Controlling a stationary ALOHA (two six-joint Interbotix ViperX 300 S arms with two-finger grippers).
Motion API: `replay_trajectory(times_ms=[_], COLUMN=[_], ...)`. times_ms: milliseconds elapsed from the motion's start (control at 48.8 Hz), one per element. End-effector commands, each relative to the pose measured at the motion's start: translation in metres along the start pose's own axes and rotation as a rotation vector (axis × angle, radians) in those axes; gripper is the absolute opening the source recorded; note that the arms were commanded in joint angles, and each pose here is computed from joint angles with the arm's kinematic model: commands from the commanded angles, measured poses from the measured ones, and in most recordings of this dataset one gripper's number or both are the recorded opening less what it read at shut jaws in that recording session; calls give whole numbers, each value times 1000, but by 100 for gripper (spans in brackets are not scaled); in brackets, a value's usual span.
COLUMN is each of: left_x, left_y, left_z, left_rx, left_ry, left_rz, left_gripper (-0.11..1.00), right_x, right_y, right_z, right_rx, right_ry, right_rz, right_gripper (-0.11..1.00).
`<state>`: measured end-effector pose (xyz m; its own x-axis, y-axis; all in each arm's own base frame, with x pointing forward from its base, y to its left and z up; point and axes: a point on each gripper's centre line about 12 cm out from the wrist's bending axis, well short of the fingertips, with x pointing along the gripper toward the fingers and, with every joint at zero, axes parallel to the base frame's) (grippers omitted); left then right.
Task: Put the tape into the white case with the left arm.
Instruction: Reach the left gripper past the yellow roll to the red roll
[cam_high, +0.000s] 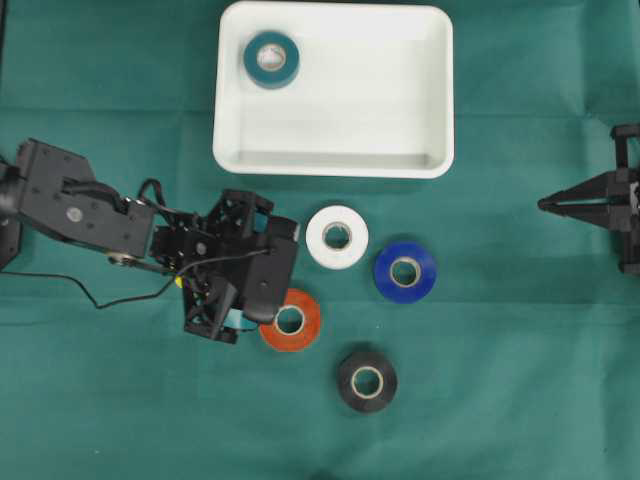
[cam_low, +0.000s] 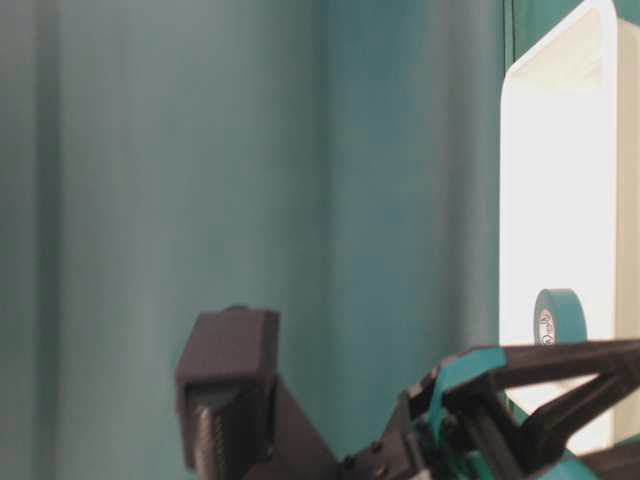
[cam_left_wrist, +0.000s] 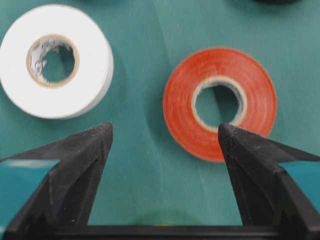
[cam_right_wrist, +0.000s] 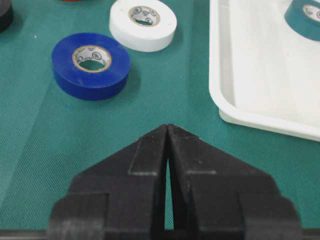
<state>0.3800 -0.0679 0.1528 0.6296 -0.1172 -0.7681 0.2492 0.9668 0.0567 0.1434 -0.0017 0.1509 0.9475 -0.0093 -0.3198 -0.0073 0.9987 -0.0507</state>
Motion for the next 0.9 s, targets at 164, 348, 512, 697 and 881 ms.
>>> replay_trajectory(times_ms=[164, 348, 512, 697, 881], left_x=[6, 15, 27, 41, 50], left_y=[0, 0, -1, -1, -1], left_z=[14, 8, 5, 3, -1], left_rx=[1, 1, 2, 2, 4], left_ry=[-26, 0, 21, 43, 62], left_rz=[0, -2, -4, -6, -8], left_gripper=[84, 84, 84, 84, 84], right_x=[1, 1, 1, 1, 1], right_y=[0, 0, 0, 0, 0], right_z=[5, 5, 5, 5, 5], right_rx=[0, -2, -2, -2, -2], right_ry=[-14, -14, -15, -14, -15], right_rz=[0, 0, 0, 0, 0], right_gripper=[-9, -9, -9, -9, -9])
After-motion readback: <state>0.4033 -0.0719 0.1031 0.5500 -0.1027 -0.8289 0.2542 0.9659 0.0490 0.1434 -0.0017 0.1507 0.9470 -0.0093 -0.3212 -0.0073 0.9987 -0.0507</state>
